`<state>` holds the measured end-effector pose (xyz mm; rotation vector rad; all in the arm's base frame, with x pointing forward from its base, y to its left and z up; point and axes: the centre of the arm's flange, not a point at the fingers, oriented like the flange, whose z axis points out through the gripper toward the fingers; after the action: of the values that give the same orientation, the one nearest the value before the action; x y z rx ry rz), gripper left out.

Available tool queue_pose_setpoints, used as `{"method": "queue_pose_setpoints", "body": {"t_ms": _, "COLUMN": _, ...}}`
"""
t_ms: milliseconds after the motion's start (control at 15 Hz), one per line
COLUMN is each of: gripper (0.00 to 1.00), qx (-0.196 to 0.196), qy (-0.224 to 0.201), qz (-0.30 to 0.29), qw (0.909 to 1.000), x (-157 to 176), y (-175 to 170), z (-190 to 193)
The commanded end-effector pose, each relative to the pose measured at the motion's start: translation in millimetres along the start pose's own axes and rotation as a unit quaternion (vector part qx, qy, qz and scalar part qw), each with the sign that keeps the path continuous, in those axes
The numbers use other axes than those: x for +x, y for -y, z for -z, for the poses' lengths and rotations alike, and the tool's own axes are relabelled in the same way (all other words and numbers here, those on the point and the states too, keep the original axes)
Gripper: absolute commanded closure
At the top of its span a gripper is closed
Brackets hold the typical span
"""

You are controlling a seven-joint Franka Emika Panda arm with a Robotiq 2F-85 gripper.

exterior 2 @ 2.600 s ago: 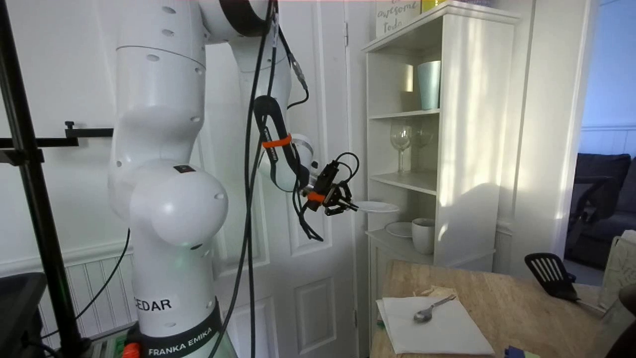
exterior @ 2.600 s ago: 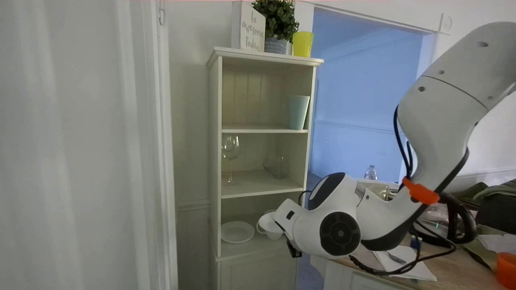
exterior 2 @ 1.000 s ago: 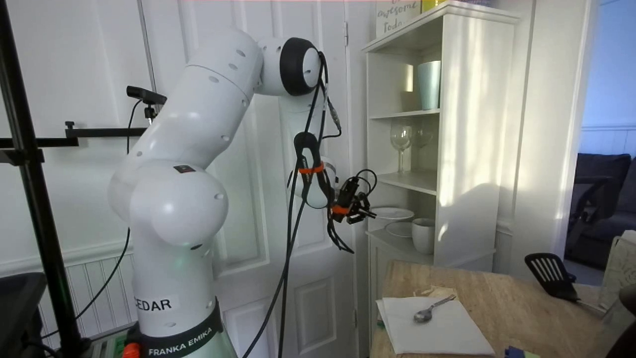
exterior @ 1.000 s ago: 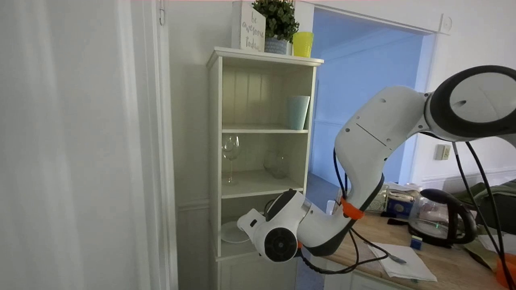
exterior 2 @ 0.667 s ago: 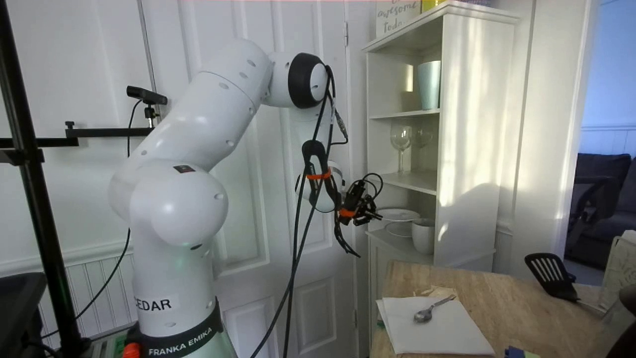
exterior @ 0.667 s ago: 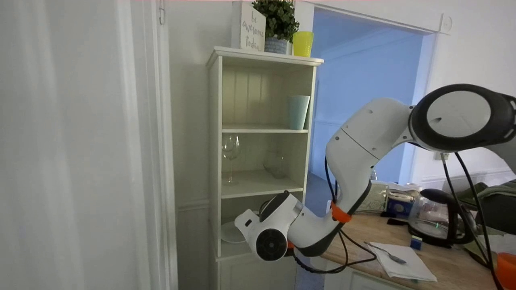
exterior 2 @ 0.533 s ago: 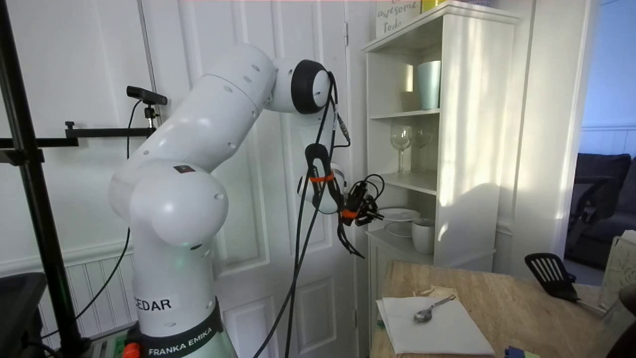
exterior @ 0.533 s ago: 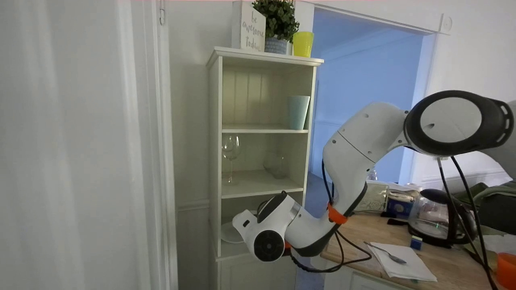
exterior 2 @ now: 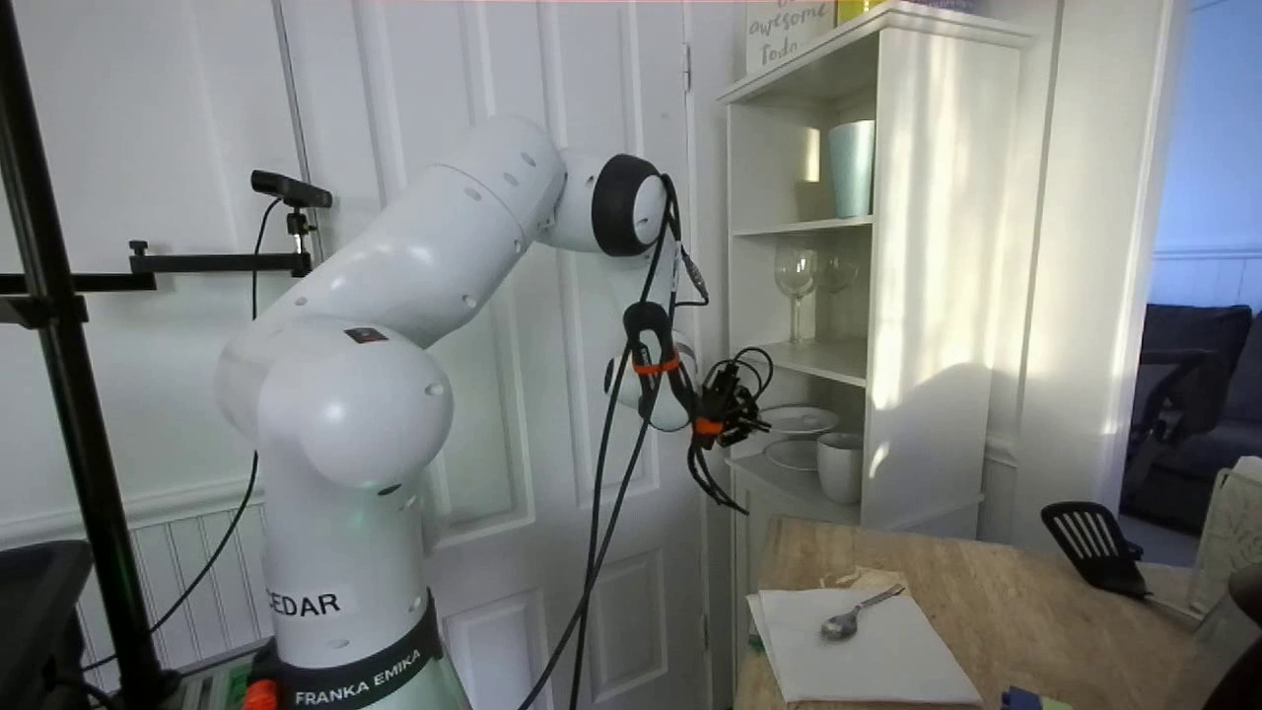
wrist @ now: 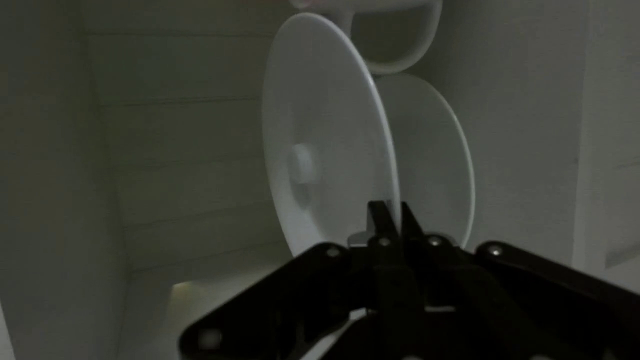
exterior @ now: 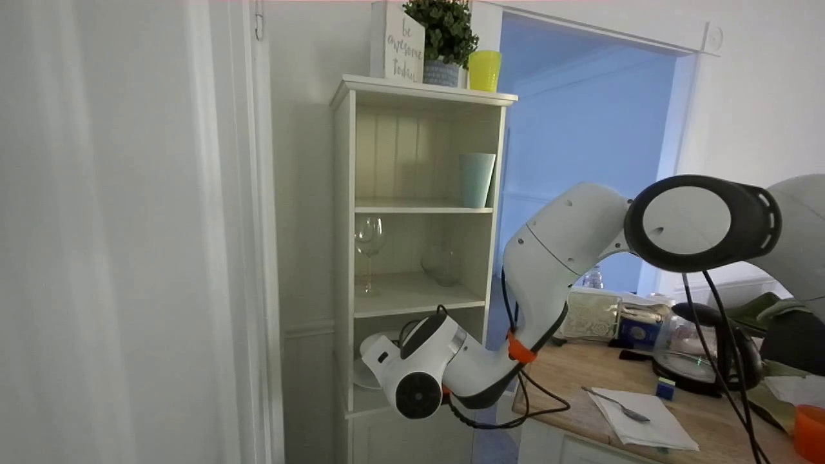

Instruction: Pick up the white plate on the table and place it in the bottom shelf of the cabinet

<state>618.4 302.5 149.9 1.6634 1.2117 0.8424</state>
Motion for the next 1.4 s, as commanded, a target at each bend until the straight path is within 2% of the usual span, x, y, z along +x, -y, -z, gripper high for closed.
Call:
{"method": "queue_pose_setpoints", "body": {"t_ms": 0, "gripper": 0.99, "qx": -0.014, "qy": -0.026, "qz": 0.012, "qw": 0.9995, "x": 12, "y": -5, "z": -26}}
{"method": "queue_pose_setpoints", "body": {"t_ms": 533, "gripper": 0.99, "qx": 0.017, "qy": -0.056, "qz": 0.037, "qw": 0.9976, "x": 15, "y": 4, "z": -54}}
{"method": "queue_pose_setpoints", "body": {"t_ms": 1333, "gripper": 0.99, "qx": 0.044, "qy": -0.066, "qz": 0.054, "qw": 0.9953, "x": 13, "y": 15, "z": -77}}
